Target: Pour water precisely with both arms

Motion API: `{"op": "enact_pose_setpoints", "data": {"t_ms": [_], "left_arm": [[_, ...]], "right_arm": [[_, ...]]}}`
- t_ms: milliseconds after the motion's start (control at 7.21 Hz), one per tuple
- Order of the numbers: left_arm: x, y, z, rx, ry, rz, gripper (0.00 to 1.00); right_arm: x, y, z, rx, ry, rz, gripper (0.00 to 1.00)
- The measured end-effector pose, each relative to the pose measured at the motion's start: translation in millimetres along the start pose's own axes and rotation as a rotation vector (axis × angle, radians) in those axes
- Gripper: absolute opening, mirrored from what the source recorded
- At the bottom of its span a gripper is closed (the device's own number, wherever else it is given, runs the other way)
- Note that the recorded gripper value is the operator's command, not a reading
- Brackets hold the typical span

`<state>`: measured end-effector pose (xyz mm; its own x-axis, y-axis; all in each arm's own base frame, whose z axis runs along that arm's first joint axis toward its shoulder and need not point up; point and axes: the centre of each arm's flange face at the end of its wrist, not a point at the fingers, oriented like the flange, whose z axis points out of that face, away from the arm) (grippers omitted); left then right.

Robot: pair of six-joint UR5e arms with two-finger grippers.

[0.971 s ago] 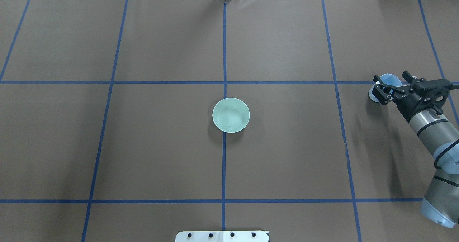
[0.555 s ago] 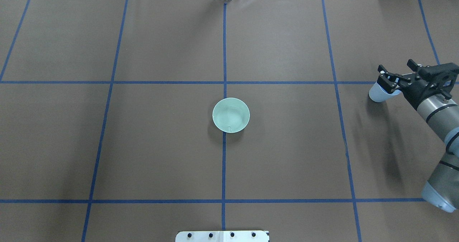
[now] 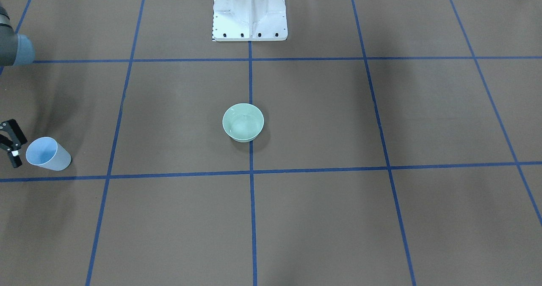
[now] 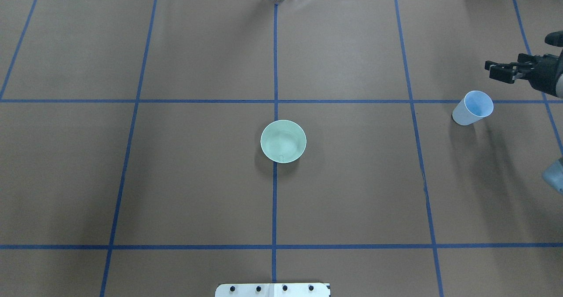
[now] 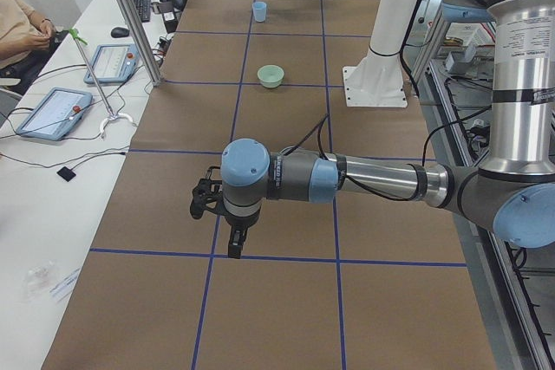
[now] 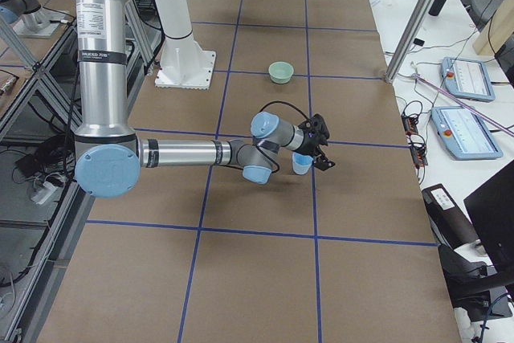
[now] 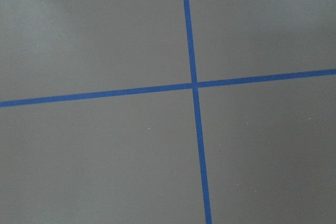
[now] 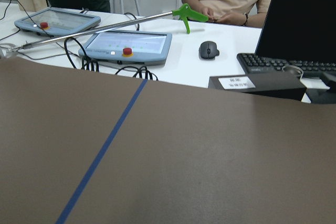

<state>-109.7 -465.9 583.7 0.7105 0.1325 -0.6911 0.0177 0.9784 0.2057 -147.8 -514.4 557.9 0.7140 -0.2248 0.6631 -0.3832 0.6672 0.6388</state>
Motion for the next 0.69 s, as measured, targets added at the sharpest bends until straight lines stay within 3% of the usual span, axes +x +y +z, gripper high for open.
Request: {"op": "enact_pose_setpoints", "data": {"t_ms": [416,693], "left_arm": [[82,-38,-12,0.032,0.019,0.025,1.00],[160,-67,-6,0.029,0.051,0.009,1.00]], "right_arm": [[75,-38,-24,-0.272,-0.012,-0.055,1.00],[123,-46,-40,-0.432,-0.013,-0.131,1.00]]}}
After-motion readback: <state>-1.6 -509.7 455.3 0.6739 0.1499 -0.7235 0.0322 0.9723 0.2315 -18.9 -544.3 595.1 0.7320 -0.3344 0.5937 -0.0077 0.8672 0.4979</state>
